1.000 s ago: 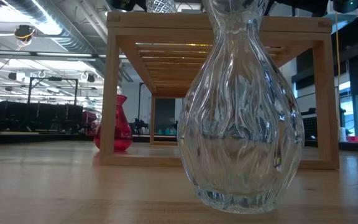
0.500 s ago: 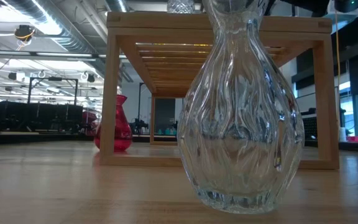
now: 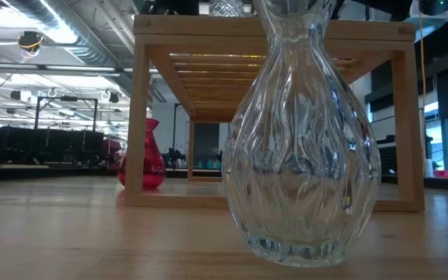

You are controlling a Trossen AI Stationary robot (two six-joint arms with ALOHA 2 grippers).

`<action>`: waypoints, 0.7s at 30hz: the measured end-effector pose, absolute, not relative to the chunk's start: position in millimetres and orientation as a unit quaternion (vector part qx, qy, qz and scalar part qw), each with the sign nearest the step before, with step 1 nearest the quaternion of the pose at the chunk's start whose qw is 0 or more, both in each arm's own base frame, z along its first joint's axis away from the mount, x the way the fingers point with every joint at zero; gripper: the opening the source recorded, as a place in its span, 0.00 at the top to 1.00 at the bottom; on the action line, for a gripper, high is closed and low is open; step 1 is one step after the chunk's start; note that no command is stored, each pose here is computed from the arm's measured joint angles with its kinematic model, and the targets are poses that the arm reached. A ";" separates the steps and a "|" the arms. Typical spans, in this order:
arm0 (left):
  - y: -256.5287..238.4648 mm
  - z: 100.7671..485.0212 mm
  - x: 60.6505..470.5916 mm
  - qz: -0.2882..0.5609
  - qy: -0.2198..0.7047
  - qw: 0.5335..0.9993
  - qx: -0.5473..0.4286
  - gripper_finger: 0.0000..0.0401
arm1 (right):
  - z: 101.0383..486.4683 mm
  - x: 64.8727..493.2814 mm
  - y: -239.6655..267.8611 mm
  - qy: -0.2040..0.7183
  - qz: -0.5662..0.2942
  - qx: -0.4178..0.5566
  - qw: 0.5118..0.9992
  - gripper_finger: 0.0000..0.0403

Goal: Sort vases onto shelf
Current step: Put the transparent vase on the shelf

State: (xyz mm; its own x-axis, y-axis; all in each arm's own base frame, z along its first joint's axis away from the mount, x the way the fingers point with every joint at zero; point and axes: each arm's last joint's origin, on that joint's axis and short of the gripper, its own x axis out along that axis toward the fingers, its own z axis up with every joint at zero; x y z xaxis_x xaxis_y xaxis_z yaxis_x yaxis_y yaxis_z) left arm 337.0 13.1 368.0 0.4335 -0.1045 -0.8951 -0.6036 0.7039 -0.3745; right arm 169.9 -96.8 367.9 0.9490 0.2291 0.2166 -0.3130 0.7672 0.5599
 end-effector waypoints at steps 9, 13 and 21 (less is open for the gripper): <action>15.8 364.3 341.8 0.201 0.475 0.782 -0.350 1.00 | 367.7 169.9 -96.5 -0.065 0.149 0.308 0.937 0.34; 16.7 365.1 343.4 0.214 0.461 0.787 -0.350 1.00 | 367.7 169.9 -96.5 -0.065 0.149 0.308 0.937 0.34; 17.1 369.0 349.8 0.202 0.429 0.805 -0.356 1.00 | 367.7 169.8 -96.6 -0.065 0.149 0.308 0.937 0.34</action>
State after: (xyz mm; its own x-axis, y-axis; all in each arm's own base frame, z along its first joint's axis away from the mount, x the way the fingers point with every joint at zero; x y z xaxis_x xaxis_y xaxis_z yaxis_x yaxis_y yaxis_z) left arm 349.8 17.1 369.0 0.5497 0.0199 -0.8351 -0.6314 0.6644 -0.3998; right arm 169.8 -96.6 367.7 0.9471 0.2397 0.2134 -0.3195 0.7661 0.5577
